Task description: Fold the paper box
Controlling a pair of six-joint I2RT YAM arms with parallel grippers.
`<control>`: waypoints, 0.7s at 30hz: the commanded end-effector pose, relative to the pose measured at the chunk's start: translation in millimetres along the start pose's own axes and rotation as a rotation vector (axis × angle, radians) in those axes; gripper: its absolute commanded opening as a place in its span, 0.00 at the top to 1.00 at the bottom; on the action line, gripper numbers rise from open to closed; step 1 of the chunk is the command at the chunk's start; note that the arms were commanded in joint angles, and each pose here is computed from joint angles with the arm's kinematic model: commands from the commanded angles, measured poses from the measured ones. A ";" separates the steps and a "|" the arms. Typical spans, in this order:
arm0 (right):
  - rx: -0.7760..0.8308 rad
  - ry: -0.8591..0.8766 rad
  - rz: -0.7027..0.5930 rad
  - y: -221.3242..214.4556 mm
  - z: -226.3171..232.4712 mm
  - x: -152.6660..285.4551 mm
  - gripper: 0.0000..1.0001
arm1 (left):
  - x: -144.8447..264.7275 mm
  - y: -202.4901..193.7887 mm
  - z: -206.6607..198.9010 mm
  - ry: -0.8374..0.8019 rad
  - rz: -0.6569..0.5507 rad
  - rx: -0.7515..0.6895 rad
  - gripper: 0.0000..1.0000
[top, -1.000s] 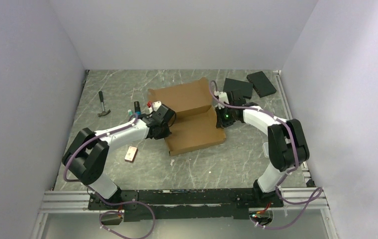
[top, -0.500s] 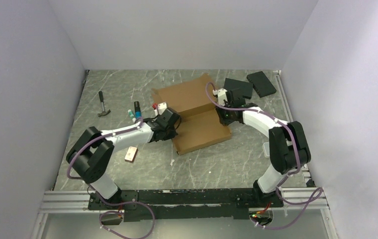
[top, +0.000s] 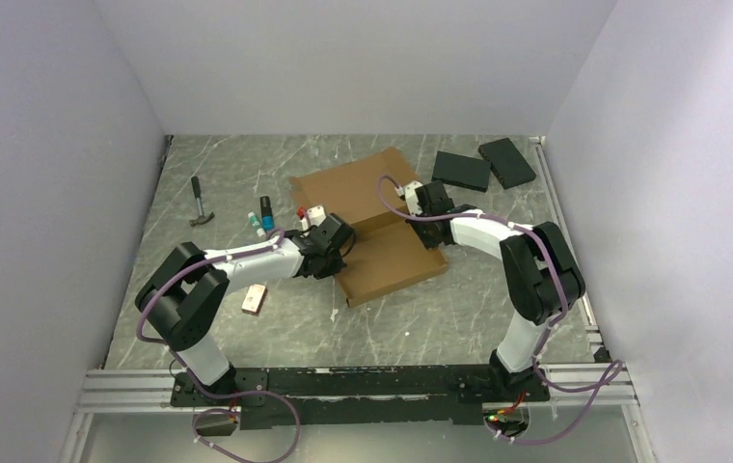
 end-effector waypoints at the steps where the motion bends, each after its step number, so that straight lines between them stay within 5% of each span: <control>1: 0.062 0.012 -0.002 7.2 3.6 -0.9 0.88 | 15.1 19.8 -33.9 -0.096 -0.054 0.027 1.00; 3: 0.034 0.056 -0.029 12.9 5.4 5.8 0.69 | 13.2 20.3 -30.0 -0.075 -0.059 0.013 1.00; 7: -0.034 0.182 -0.098 22.7 9.2 22.4 0.45 | 8.1 19.4 -22.4 -0.029 -0.058 -0.019 0.98; 10: -0.072 0.253 -0.147 28.3 8.9 35.3 0.32 | 3.6 18.3 -17.4 0.009 -0.054 -0.037 0.84; 21: -0.124 0.307 -0.212 34.0 -2.7 55.5 0.16 | 9.9 28.0 -20.2 0.026 -0.076 -0.068 0.44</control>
Point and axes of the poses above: each gripper's point midway between its finger pads, its own x axis back along the fingers, its own z axis along the line the jaws close on, y = z × x, the point moved 1 cm from there along x, back along the fingers, and after that the axes turned 4 degrees about x, right-handed, at the moved point
